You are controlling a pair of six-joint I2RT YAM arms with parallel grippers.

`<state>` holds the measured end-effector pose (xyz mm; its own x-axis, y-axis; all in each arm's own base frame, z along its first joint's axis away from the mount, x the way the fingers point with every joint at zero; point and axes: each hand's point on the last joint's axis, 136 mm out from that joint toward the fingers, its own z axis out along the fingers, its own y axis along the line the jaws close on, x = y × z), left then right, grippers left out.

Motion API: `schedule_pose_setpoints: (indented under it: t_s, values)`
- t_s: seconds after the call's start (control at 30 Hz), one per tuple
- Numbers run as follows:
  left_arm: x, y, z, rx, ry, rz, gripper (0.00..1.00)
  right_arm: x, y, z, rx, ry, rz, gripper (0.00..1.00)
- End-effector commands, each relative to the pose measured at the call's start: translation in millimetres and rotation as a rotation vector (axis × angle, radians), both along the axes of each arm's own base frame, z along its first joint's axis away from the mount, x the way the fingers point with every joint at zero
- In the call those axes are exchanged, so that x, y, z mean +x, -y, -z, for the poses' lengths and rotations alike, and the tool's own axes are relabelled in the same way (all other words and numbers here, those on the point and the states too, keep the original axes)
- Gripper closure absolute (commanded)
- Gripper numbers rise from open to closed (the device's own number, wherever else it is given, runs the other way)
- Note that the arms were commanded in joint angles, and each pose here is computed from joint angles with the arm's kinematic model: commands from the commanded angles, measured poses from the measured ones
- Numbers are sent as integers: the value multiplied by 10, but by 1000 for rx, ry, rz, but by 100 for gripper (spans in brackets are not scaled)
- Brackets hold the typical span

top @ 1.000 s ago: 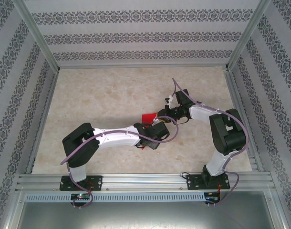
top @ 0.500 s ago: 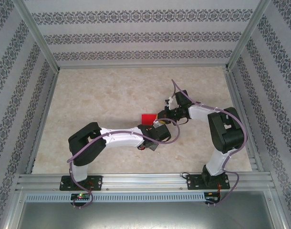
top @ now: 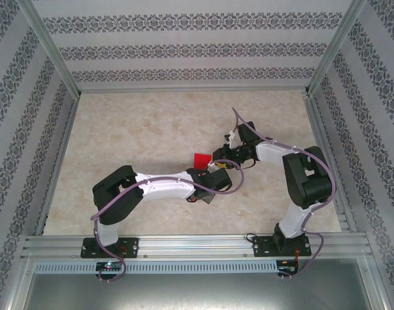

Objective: Fold a paper plane with a square sheet of paper (fold left side to right side)
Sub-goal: Fold the wing for the fifth time at the center of the table.

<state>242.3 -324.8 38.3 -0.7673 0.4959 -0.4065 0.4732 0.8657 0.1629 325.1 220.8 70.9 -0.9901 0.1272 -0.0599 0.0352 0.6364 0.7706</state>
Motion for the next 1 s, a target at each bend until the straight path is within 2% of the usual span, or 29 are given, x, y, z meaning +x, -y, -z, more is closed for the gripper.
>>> schedule_pose_setpoints:
  t_s: [0.0,0.13,0.2,0.33,0.67,0.97]
  values:
    - [2,32,-190,-44,-5,2,93,166,183,-407,-14,165,60,61]
    - [22,87,-241,-150,-55,-6,93,165,501,-589,-38,246,151,44]
    - [37,134,-252,-224,-94,-11,94,116,609,-584,-58,263,170,38]
    - [86,209,-293,-361,-155,-21,94,-8,720,-435,-109,262,177,35]
    - [258,316,-273,-705,-308,-79,97,-170,706,-206,-115,260,149,34]
    - [462,293,-502,-1021,-321,-109,98,-260,457,-108,-78,286,89,34]
